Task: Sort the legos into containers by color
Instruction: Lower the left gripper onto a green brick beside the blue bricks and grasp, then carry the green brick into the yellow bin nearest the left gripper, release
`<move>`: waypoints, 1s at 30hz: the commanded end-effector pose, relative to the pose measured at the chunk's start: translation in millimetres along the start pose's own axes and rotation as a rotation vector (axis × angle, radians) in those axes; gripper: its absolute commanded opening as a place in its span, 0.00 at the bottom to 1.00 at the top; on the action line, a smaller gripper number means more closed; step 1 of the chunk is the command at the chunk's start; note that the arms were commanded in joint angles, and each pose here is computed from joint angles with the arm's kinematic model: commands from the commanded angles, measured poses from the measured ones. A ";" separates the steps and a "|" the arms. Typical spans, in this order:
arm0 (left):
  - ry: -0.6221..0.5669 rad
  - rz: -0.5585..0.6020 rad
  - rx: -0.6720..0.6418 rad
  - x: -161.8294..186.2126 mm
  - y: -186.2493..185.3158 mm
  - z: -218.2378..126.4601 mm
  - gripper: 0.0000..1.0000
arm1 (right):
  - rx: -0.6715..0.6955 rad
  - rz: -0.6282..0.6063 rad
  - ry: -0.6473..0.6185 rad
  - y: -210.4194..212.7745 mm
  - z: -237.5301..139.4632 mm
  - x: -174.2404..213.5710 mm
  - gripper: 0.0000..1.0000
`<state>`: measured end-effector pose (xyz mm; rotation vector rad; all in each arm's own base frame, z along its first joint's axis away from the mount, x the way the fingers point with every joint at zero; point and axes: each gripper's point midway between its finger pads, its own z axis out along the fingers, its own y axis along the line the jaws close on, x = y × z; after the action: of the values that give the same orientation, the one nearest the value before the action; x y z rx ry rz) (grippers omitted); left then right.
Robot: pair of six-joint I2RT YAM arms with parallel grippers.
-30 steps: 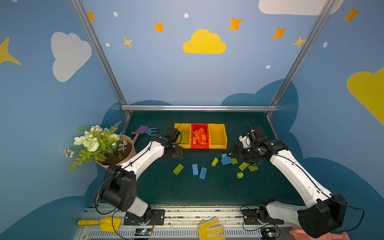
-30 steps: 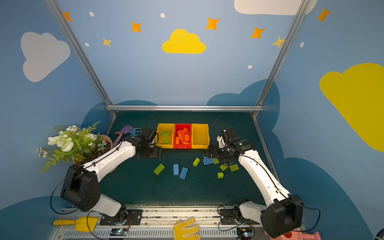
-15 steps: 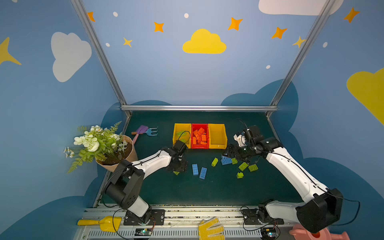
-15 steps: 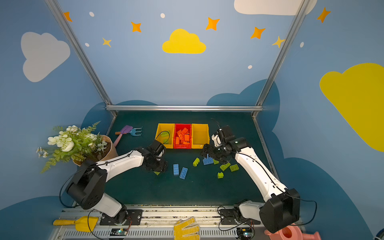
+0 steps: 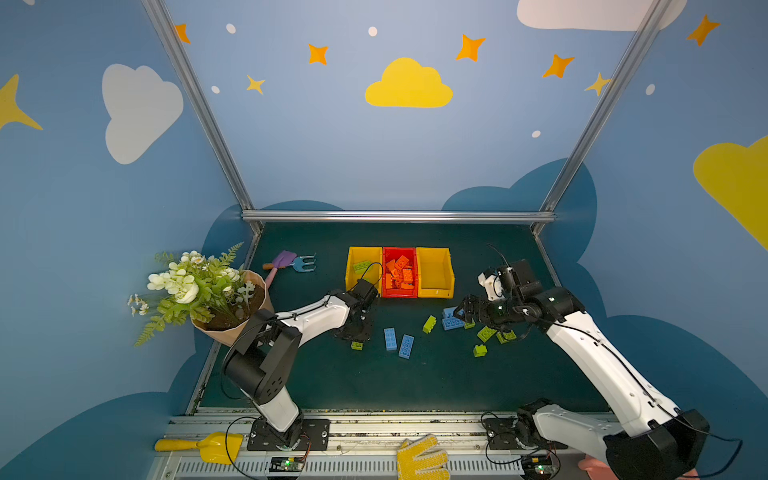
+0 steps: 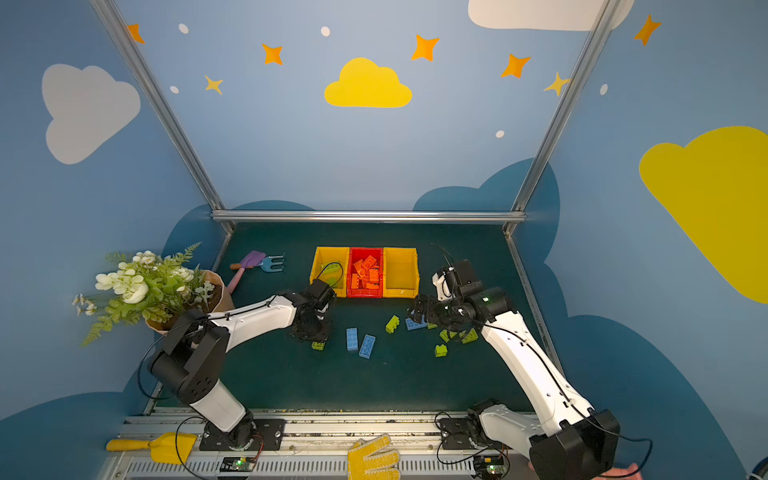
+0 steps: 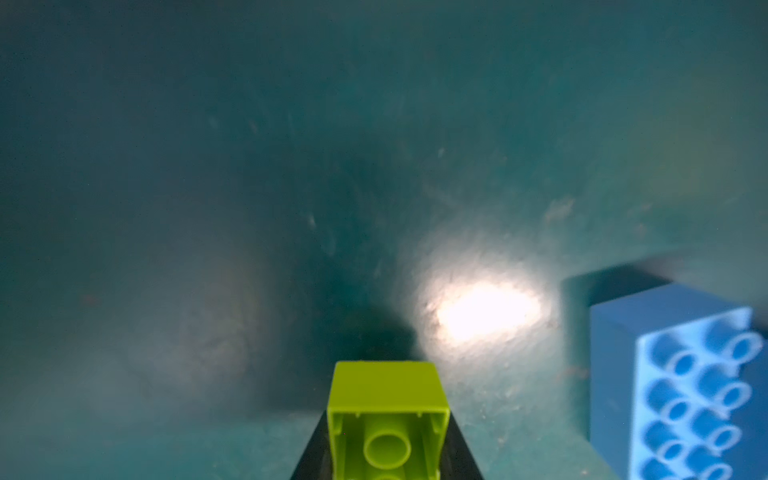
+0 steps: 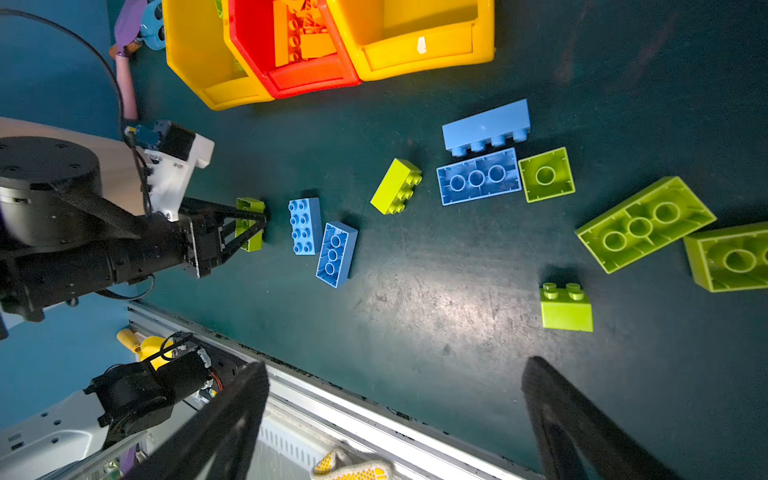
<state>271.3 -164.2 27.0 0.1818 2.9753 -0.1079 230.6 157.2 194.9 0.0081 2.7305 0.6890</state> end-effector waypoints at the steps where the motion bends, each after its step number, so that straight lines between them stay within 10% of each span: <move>1: -0.023 0.024 -0.046 -19.3 1.2 -16.7 0.18 | 0.025 0.013 -0.002 -6.1 -3.8 2.8 0.93; 22: -0.197 -0.072 -0.060 -213.2 15.6 -51.7 0.21 | 0.084 0.058 -0.062 -18.7 -22.3 -8.6 0.93; 30: -0.192 -0.088 -0.018 -237.6 13.6 -44.0 0.55 | 0.103 0.083 -0.078 -23.0 -27.5 -12.6 0.93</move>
<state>502.0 -174.6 103.1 0.0206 2.7666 -0.0817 235.3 128.5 199.1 0.1449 2.7245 0.5745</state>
